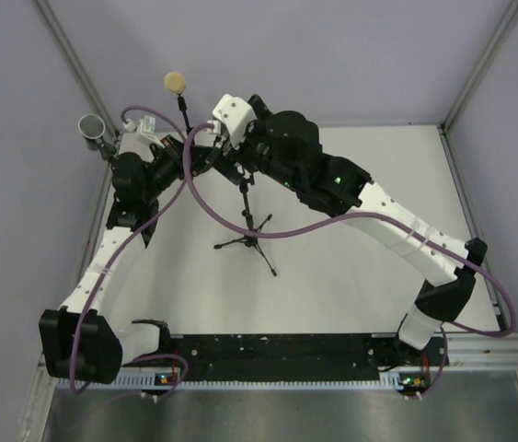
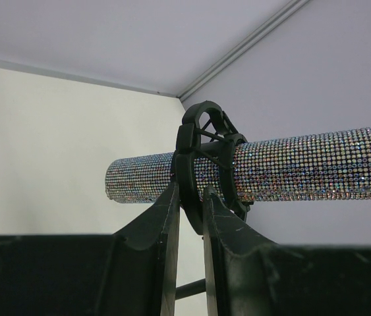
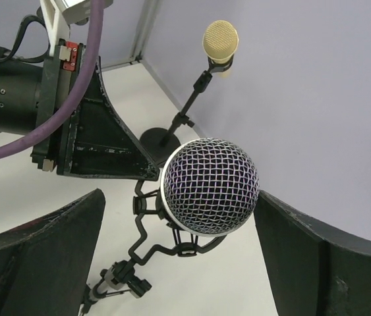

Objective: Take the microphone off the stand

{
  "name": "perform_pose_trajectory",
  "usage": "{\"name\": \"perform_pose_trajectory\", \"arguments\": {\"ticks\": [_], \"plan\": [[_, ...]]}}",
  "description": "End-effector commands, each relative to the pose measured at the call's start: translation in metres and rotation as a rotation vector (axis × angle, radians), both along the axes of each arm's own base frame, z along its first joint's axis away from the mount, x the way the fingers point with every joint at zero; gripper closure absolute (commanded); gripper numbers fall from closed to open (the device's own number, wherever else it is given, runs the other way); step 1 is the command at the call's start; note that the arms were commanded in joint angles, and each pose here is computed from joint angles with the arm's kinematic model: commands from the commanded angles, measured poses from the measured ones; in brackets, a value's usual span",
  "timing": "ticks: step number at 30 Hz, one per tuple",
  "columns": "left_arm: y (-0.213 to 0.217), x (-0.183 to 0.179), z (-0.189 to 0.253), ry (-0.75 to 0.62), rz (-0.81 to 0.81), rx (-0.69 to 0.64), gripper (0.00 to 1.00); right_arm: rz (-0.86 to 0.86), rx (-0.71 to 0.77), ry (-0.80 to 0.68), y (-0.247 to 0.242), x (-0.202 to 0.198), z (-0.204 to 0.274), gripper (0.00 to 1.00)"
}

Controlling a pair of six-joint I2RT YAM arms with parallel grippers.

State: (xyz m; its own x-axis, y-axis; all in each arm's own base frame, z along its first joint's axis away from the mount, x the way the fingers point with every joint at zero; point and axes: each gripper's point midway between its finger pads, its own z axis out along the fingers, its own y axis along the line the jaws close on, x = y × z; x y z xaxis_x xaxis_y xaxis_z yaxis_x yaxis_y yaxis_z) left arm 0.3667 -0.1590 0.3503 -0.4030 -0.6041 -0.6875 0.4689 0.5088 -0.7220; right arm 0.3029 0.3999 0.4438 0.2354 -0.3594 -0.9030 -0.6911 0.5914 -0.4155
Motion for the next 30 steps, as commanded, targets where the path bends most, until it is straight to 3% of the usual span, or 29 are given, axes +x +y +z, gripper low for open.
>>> {"name": "perform_pose_trajectory", "arguments": {"ticks": [1, 16, 25, 30], "plan": [[0.008, 0.001, -0.008, -0.023, 0.030, 0.051, 1.00, -0.043, 0.101, -0.008, -0.008, 0.013, 0.019, 0.08], [0.007, 0.001, -0.008, -0.025, 0.027, 0.050, 1.00, 0.003, 0.089, 0.051, 0.000, 0.024, -0.011, 0.30], [0.007, 0.002, -0.009, -0.021, 0.025, 0.049, 1.00, -0.002, 0.104, 0.040, -0.002, 0.023, 0.000, 0.61], [0.008, 0.003, -0.010, -0.017, 0.033, 0.050, 1.00, -0.001, 0.118, 0.026, -0.007, 0.020, 0.012, 0.68]]}}
